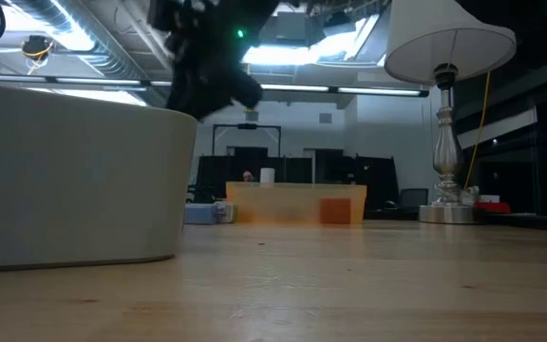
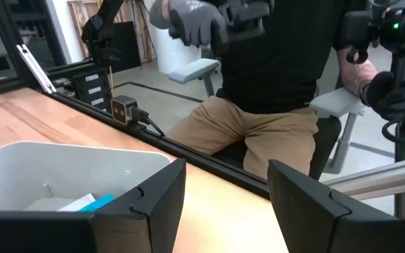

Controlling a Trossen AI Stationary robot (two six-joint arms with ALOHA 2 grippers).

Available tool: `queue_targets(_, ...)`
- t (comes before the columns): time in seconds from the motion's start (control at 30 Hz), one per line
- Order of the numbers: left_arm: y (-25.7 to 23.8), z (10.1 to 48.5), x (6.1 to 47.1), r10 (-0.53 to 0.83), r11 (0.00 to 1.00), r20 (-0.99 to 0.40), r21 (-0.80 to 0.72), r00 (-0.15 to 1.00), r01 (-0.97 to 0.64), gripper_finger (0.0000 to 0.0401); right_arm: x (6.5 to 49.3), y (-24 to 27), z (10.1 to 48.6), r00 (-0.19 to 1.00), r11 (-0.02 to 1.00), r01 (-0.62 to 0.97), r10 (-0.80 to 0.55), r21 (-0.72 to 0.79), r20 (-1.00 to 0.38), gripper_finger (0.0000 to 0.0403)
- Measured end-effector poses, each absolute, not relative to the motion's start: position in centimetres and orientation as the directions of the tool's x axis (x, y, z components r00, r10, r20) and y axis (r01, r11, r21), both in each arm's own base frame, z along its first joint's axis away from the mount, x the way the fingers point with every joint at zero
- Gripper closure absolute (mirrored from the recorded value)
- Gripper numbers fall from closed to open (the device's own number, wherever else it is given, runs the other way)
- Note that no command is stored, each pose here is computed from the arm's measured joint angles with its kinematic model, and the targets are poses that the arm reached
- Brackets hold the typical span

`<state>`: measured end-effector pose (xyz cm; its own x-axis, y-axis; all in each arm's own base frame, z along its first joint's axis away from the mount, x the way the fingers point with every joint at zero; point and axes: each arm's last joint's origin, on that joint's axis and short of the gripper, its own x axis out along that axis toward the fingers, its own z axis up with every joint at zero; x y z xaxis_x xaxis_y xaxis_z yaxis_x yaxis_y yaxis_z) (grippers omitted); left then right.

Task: Pick & Place Office items
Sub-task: Put the bottom blue charger adapter into the orange bin

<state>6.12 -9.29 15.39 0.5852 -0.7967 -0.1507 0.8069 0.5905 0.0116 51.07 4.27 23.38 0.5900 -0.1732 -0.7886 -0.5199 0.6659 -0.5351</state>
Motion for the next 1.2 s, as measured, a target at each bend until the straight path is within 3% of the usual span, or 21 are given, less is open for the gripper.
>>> queue_targets(0.17,-9.3,15.4,6.1,-0.797,0.596,-0.151,-0.038,0.585,0.802,0.0207,51.5,4.1,27.4,0.677,0.789,-0.322,-0.194,-0.523,-0.71,0.0206)
queue_targets(0.27,-9.3,15.4,6.1,-0.797,0.597,-0.151,-0.044,0.585,0.801,0.0209,51.2,3.3,28.6,0.678,0.962,-0.073,-0.147,-0.265,-0.721,0.0206)
queue_targets(0.33,-9.3,15.4,6.1,-0.797,0.597,-0.151,-0.045,0.585,0.801,0.0209,51.2,3.0,28.1,0.658,0.999,-0.007,-0.026,-0.04,-0.752,0.0206)
queue_targets(0.4,-9.3,15.4,6.1,-0.797,0.596,-0.152,-0.034,0.585,0.803,0.0208,51.1,3.0,27.7,0.635,0.999,0.01,0.022,0.036,-0.773,0.0206)
queue_targets(0.57,-9.3,15.3,6.1,-0.795,0.588,-0.161,0.032,0.585,0.808,0.0205,51.7,3.2,26.5,0.632,0.997,0.073,-0.06,-0.018,-0.773,0.0206)
queue_targets(0.87,-9.3,15.8,6.1,-0.806,0.589,-0.11,-0.061,0.582,0.806,0.0206,52.2,0.6,26.5,0.658,0.976,0.215,-0.129,0.021,-0.742,0.0206)
queue_targets(1.2,-9.2,19.1,6.0,-0.798,0.567,0.234,-0.019,0.555,0.824,0.0205,52.7,-0.1,26.9,0.703,0.975,0.219,-0.137,0.029,-0.698,0.0206)
